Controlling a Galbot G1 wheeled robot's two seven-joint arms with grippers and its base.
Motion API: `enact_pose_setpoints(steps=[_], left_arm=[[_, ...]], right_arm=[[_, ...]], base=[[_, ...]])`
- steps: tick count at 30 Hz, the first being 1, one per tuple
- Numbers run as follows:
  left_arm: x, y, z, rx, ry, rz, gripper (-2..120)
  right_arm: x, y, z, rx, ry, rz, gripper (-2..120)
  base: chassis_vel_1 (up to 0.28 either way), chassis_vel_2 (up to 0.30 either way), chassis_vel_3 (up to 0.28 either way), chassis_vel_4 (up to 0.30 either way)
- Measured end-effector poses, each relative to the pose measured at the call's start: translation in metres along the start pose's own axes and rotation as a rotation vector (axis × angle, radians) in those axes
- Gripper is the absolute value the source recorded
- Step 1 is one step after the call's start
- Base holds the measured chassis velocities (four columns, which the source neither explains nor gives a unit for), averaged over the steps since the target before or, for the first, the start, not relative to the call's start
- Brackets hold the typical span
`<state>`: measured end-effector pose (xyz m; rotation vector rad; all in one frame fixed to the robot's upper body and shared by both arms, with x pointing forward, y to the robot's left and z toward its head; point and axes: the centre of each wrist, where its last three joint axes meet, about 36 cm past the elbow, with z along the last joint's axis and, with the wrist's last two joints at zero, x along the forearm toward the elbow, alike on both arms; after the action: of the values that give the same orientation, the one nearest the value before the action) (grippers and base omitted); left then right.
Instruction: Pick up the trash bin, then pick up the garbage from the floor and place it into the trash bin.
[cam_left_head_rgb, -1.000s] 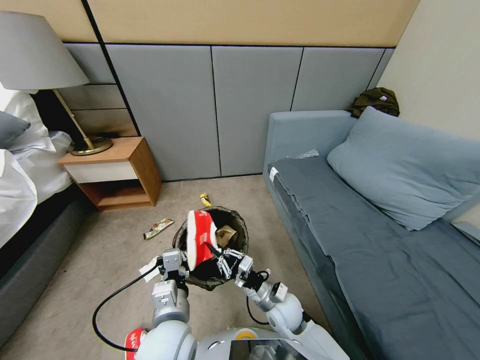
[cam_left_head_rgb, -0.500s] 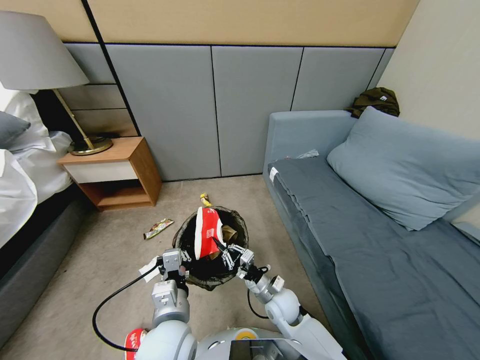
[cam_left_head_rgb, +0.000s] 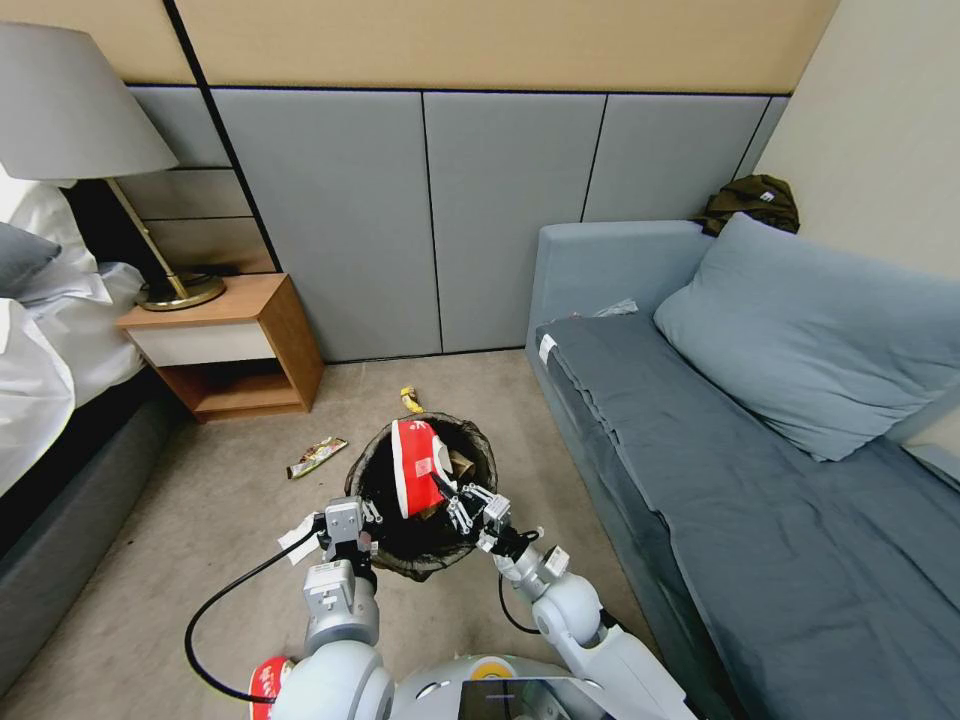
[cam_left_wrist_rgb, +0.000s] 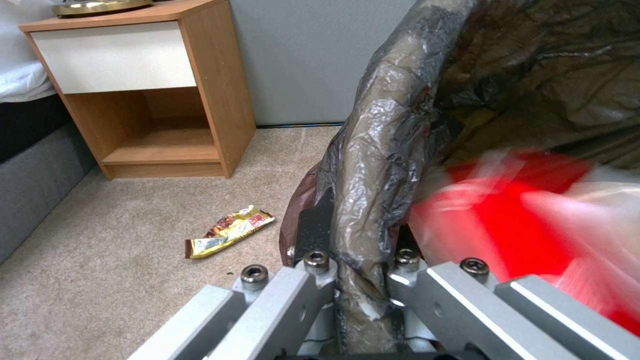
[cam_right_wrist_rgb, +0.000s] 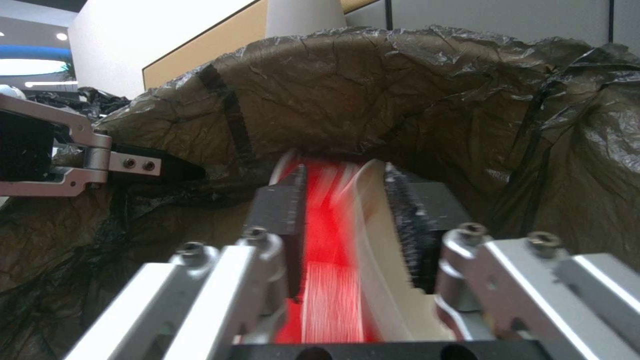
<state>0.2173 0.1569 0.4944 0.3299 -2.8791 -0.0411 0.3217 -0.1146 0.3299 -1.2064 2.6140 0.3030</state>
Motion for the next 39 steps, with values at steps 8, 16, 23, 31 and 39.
enact_pose_setpoints(steps=[8,16,23,31,39], left_arm=[[0.0,0.0,0.0,0.0,0.0,0.0,0],[0.0,0.0,0.0,0.0,0.0,0.0,0],[0.0,0.0,0.0,0.0,0.0,0.0,0],[0.0,0.0,0.0,0.0,0.0,0.0,0],[0.0,0.0,0.0,0.0,0.0,0.0,0]], right_arm=[[0.005,0.002,-0.002,0.012,0.009,0.001,72],[0.008,0.002,-0.004,0.021,0.012,-0.006,97],[0.004,0.004,-0.021,0.051,-0.024,-0.003,100],[-0.017,0.015,-0.104,0.219,-0.216,0.05,100],[-0.006,0.003,-0.149,0.344,-0.293,0.237,100]], base=[[0.0,0.0,0.0,0.0],[0.0,0.0,0.0,0.0],[0.0,0.0,0.0,0.0],[0.0,0.0,0.0,0.0],[0.0,0.0,0.0,0.0]])
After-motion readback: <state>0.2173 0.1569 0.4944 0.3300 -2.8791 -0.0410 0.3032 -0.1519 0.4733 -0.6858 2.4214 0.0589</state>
